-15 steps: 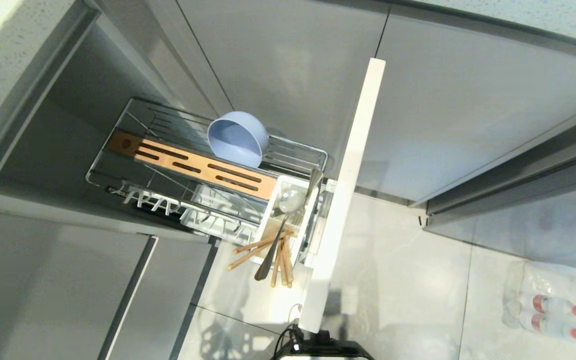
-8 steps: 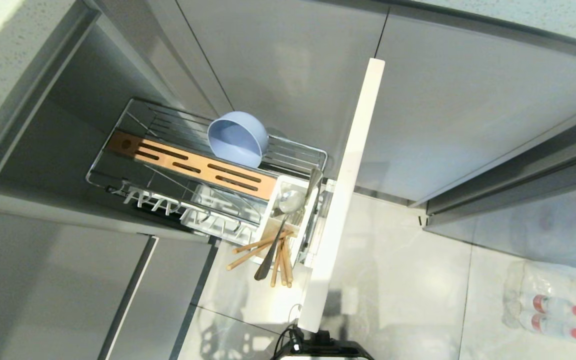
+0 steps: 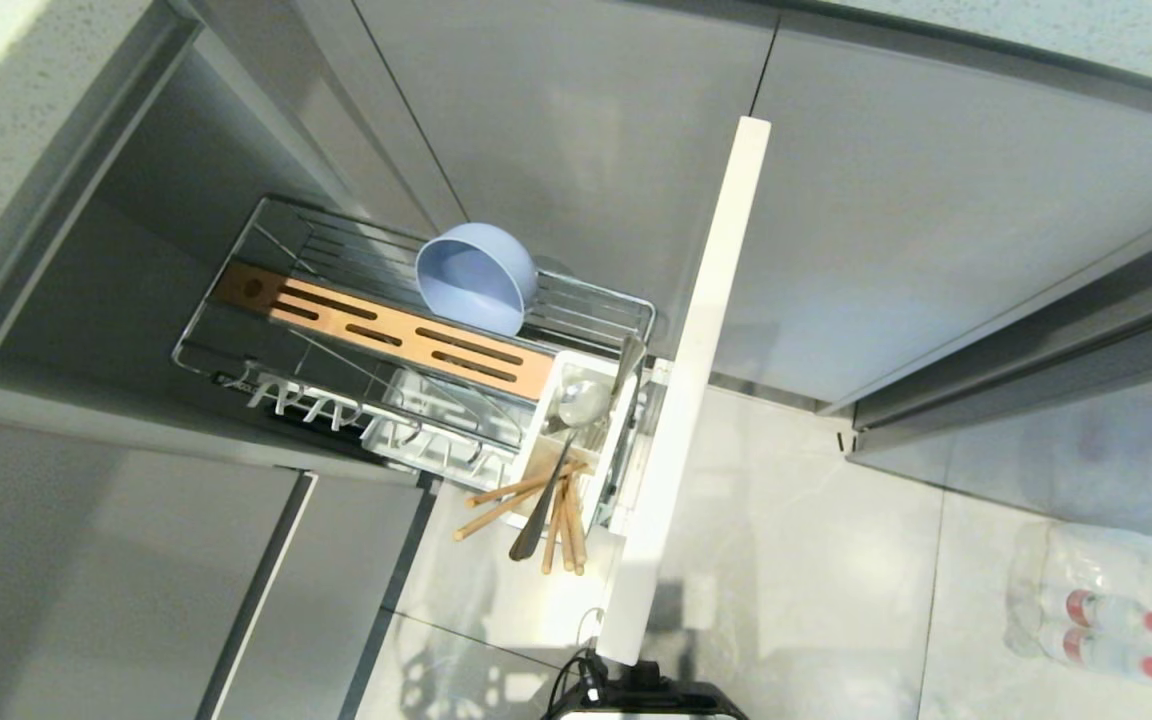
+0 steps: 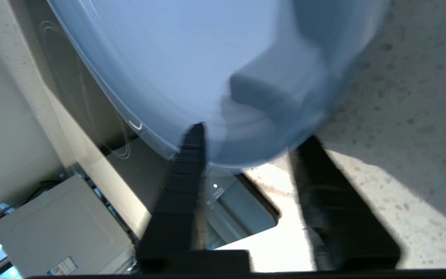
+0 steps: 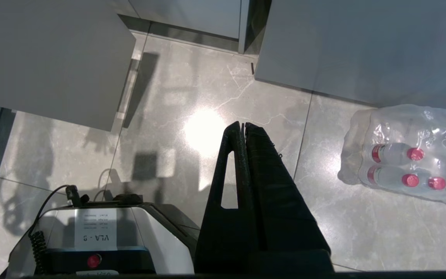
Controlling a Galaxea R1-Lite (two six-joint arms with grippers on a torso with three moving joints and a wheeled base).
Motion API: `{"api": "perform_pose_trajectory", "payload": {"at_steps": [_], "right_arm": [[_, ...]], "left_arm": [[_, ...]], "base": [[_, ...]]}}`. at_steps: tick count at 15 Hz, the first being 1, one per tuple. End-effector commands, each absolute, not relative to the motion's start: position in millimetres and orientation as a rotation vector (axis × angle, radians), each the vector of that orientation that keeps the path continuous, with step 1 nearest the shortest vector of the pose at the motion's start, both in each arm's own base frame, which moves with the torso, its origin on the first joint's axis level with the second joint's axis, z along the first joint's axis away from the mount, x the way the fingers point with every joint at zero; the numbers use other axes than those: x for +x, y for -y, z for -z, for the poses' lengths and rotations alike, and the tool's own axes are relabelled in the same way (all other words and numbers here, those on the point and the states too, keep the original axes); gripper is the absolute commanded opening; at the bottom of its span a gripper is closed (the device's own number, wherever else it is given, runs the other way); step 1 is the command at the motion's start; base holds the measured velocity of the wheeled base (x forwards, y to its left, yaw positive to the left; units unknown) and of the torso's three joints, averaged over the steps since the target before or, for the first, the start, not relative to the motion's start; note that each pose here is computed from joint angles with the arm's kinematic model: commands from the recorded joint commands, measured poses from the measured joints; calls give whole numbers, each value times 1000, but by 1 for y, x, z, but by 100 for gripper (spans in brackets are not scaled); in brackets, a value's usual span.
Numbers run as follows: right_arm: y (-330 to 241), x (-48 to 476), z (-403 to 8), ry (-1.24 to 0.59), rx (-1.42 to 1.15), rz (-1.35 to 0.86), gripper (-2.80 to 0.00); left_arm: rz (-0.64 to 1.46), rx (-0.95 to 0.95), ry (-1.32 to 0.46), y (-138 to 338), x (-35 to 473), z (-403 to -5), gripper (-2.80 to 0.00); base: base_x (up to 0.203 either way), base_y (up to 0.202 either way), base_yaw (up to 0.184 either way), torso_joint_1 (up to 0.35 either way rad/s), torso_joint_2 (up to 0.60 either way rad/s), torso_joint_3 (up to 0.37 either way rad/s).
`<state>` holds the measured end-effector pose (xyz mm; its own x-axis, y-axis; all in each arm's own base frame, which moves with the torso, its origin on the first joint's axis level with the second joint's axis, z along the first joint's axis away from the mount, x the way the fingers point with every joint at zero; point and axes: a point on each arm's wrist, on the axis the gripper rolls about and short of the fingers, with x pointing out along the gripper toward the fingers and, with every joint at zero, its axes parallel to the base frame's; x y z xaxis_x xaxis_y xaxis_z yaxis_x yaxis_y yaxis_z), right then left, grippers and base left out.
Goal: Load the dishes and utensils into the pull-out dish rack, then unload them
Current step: Take the bowl out of the cupboard
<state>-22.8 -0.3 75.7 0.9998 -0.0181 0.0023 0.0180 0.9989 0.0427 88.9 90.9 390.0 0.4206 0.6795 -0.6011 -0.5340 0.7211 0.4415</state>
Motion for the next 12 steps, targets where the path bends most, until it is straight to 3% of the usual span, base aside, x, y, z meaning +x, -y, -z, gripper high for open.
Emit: {"api": "perform_pose_trajectory", "payload": {"at_steps": [1,8,9,10,12], "right_arm": [[0,-23,-76,2,43,17,-280],[0,-23,-76,2,43,18,-280],[0,-23,-76,3,43,18,-280],[0,-23,-76,2,43,18,-280],[0,-23,-76,2,43,18,-280]], "left_arm": [[-766,197,-840,-88,86,-391,0],[-779,225,-684,-47,44,-404,0],[-782,232,-657,-40,37,-405,-37],[-784,239,-630,-33,30,-407,-280],[-772,239,-553,-15,12,-408,-280]], "base": [[0,0,0,0,0,0],[0,0,0,0,0,0],[0,0,0,0,0,0],[0,0,0,0,0,0],[0,0,0,0,0,0]]}}
